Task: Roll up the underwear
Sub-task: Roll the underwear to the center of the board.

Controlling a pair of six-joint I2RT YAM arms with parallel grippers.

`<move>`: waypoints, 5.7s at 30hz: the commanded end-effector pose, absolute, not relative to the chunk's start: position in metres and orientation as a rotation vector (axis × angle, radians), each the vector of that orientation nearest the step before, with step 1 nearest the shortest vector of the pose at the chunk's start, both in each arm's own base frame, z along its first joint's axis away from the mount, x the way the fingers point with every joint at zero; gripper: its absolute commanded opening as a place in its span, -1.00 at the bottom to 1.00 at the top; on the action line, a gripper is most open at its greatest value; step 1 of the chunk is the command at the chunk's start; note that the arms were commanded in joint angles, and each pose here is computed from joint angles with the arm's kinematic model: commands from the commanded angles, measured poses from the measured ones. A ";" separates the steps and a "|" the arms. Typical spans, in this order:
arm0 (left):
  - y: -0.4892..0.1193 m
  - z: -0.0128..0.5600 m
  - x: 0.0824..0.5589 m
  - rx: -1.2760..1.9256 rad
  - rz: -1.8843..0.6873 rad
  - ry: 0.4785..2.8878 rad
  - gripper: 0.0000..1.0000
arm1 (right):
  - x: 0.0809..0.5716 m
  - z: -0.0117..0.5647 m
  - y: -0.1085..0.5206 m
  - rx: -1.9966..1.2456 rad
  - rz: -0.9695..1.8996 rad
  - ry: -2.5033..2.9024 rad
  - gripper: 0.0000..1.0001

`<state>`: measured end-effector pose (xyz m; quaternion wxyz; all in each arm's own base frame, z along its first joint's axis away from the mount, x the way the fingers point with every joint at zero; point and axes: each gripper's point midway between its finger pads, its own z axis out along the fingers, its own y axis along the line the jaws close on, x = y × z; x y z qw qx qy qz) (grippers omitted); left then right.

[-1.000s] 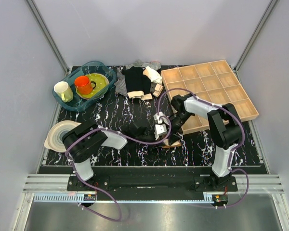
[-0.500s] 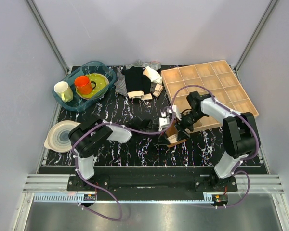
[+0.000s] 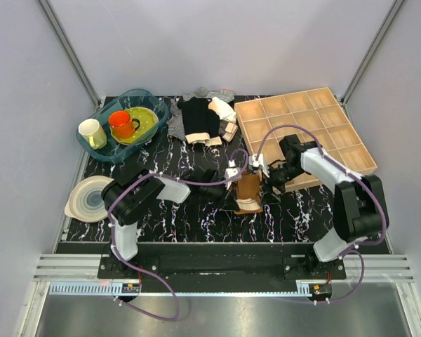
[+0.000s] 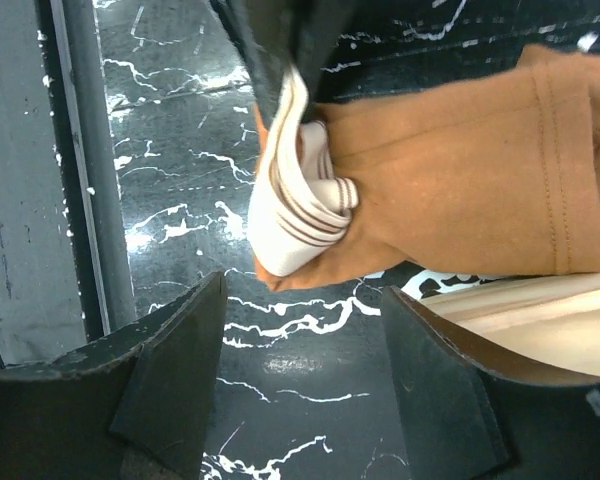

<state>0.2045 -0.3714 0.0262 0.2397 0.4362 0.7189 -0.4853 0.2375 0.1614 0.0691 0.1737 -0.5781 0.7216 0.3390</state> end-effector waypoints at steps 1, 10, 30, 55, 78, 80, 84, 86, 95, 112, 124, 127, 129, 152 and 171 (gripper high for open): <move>-0.380 0.027 0.209 1.204 -1.374 2.051 -1.00 | 0.226 0.110 0.166 -1.733 0.876 1.754 0.43; -0.388 0.027 0.223 1.139 -1.479 2.256 -1.00 | 0.197 0.079 0.183 -2.058 0.615 1.411 0.55; -0.394 0.023 0.241 1.047 -1.590 2.432 -1.00 | 0.240 0.036 0.183 -2.158 0.130 1.231 0.55; -0.396 0.029 0.252 0.977 -1.640 2.425 -0.81 | 0.263 0.010 0.176 -2.189 0.037 1.311 0.38; -0.294 0.135 0.262 0.706 -1.168 1.648 0.17 | 0.202 0.044 0.212 -2.127 0.855 1.671 -0.43; -0.287 0.150 0.245 0.759 -1.125 1.512 0.19 | 0.202 0.045 0.215 -2.108 0.924 1.720 -0.43; -0.293 0.144 0.207 0.954 -1.029 1.357 0.30 | 0.201 0.043 0.212 -2.062 1.030 1.829 -0.44; -0.309 0.146 0.197 1.082 -0.953 1.288 0.33 | 0.202 0.043 0.210 -2.020 1.092 1.878 -0.43; -0.360 0.124 0.198 1.375 -0.780 1.266 0.37 | 0.209 0.038 0.206 -1.888 1.246 1.989 -0.42; -0.406 0.061 0.201 1.632 -0.778 1.388 -0.23 | 0.213 0.038 0.202 -1.839 1.266 1.994 -0.34; -0.389 0.030 0.192 1.646 -0.924 1.594 -1.00 | 0.254 0.092 0.182 -1.636 1.080 1.934 0.29; -0.386 0.030 0.196 1.617 -0.980 1.633 -1.00 | 0.259 0.103 0.173 -1.609 1.026 1.929 0.35; -0.388 0.032 0.197 1.610 -1.029 1.647 -1.00 | 0.264 0.104 0.164 -1.579 0.992 1.948 0.35; -0.383 -0.001 0.229 1.273 -1.552 2.375 -1.00 | 0.221 0.081 0.168 -2.011 0.474 1.362 0.56; -0.388 0.040 0.270 1.032 -1.458 2.301 -0.25 | 0.247 -0.003 0.156 -2.177 0.190 1.468 0.01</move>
